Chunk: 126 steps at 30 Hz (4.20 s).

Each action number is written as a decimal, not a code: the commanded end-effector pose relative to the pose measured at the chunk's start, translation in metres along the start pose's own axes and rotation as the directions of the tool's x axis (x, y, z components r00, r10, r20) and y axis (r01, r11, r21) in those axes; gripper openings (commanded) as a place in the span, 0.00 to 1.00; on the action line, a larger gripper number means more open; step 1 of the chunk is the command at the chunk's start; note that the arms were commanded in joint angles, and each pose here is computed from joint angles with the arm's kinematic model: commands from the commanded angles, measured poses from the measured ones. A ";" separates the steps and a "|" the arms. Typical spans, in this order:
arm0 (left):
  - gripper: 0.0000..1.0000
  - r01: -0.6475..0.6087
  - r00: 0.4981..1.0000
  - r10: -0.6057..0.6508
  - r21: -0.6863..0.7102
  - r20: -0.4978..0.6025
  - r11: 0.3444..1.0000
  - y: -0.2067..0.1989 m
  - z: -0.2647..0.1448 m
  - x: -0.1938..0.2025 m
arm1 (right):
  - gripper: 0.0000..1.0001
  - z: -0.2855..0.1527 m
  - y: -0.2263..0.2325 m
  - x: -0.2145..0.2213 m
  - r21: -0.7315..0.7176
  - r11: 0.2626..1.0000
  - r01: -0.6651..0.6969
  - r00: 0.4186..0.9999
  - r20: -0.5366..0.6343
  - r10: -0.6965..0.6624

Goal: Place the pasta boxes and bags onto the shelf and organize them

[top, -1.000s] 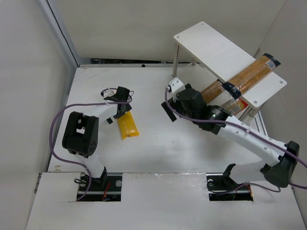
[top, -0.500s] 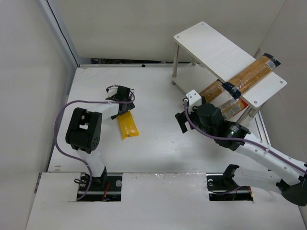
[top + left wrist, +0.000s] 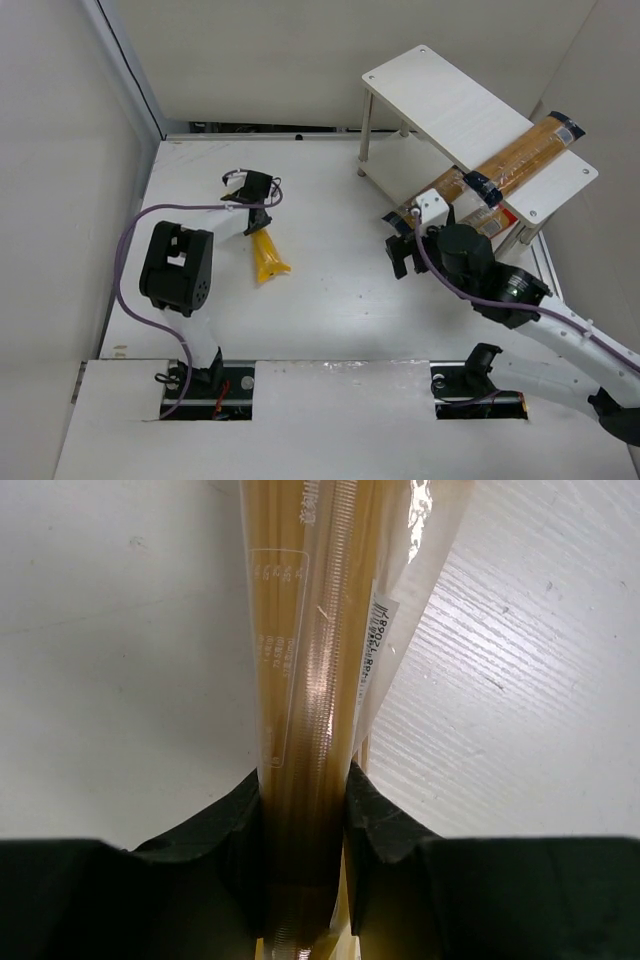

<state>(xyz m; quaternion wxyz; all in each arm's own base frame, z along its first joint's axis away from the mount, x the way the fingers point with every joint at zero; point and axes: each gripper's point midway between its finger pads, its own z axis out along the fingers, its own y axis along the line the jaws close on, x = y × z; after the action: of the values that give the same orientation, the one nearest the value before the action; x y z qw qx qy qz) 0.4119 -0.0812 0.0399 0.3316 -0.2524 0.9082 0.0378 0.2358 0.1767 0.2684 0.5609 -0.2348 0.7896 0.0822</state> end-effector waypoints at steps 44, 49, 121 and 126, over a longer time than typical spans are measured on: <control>0.00 -0.928 0.260 -0.708 0.373 0.657 0.005 -0.344 -0.584 -0.164 | 1.00 -0.041 0.076 0.088 -0.411 0.894 -0.178 0.980 -0.160 0.121; 0.00 -0.925 0.236 -0.769 0.380 0.594 0.009 -0.339 -0.592 -0.168 | 1.00 -0.041 0.074 0.090 -0.401 0.899 -0.177 0.979 -0.168 0.117; 1.00 -0.217 0.902 0.352 0.440 -0.251 0.871 0.007 -0.162 0.208 | 1.00 -0.037 0.085 0.092 -0.451 0.880 -0.150 0.979 -0.192 0.069; 1.00 -0.317 0.858 0.419 0.337 -0.297 0.887 0.034 -0.152 0.238 | 1.00 -0.037 0.091 0.094 -0.482 0.866 -0.136 0.980 -0.194 0.045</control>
<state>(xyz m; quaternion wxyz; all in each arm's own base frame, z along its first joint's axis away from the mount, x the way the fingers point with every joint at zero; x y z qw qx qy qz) 0.1799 -0.1970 0.0293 0.2312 -0.0182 0.9675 -0.1005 0.1365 0.2022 0.1597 0.3784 -0.3257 0.8277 0.2562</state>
